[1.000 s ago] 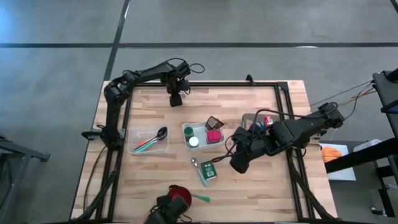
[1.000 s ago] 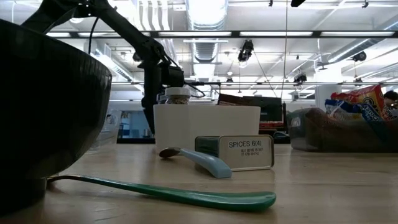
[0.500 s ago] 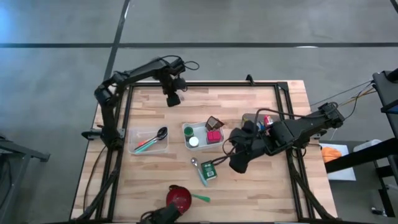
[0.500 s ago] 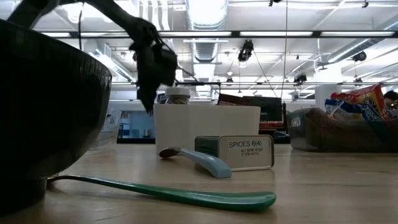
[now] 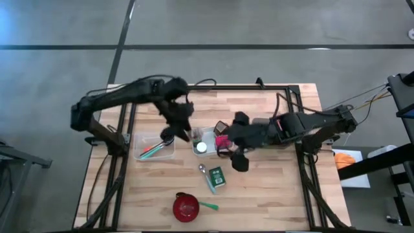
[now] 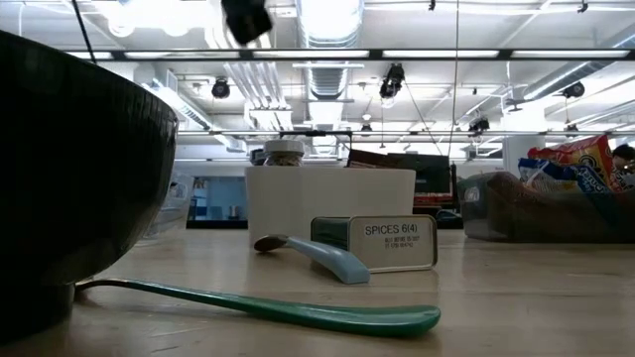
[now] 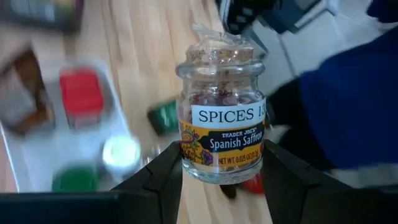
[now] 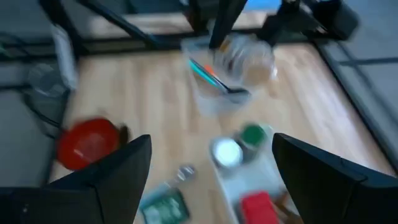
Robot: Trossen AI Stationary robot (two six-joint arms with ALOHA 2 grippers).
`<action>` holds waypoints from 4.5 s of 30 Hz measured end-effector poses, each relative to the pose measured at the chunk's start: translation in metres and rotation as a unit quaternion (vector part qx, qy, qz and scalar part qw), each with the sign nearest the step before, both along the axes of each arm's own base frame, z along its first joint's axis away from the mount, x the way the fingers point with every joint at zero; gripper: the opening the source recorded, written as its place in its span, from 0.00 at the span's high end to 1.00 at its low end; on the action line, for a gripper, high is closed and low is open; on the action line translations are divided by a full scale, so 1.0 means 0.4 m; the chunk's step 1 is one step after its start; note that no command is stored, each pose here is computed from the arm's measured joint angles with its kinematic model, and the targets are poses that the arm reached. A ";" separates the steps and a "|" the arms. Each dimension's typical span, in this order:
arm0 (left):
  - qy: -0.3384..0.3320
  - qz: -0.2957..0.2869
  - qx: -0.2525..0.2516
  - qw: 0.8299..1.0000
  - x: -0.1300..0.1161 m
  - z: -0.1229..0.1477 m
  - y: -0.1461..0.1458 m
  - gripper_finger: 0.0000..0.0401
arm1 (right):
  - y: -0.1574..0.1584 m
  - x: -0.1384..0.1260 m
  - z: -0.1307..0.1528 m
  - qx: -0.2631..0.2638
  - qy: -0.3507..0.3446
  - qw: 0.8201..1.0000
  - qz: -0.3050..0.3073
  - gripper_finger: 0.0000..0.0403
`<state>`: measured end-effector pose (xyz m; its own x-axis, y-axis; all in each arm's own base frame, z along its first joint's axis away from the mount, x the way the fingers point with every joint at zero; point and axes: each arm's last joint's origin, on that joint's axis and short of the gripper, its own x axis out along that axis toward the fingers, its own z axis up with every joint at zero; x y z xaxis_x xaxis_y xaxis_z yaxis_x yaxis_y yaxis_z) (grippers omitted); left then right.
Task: Pick & Place Food Item
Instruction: Put the brown seasoning bottle into the white bin
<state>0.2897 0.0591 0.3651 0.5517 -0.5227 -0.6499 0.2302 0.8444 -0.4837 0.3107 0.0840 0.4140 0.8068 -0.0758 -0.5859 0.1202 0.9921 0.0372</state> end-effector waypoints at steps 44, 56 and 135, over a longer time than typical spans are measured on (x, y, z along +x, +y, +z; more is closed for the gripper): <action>-0.147 0.063 0.031 0.987 0.075 0.076 -0.111 0.59 | -0.085 0.049 0.046 0.133 -0.067 0.988 -0.042 0.58; -0.140 0.071 0.027 0.987 0.076 0.073 -0.110 0.59 | -0.094 0.052 0.046 0.142 -0.069 0.986 -0.044 0.29; -0.082 0.272 0.014 0.959 -0.182 0.005 -0.111 0.08 | -0.318 0.237 -0.447 0.072 0.177 0.980 -0.048 0.57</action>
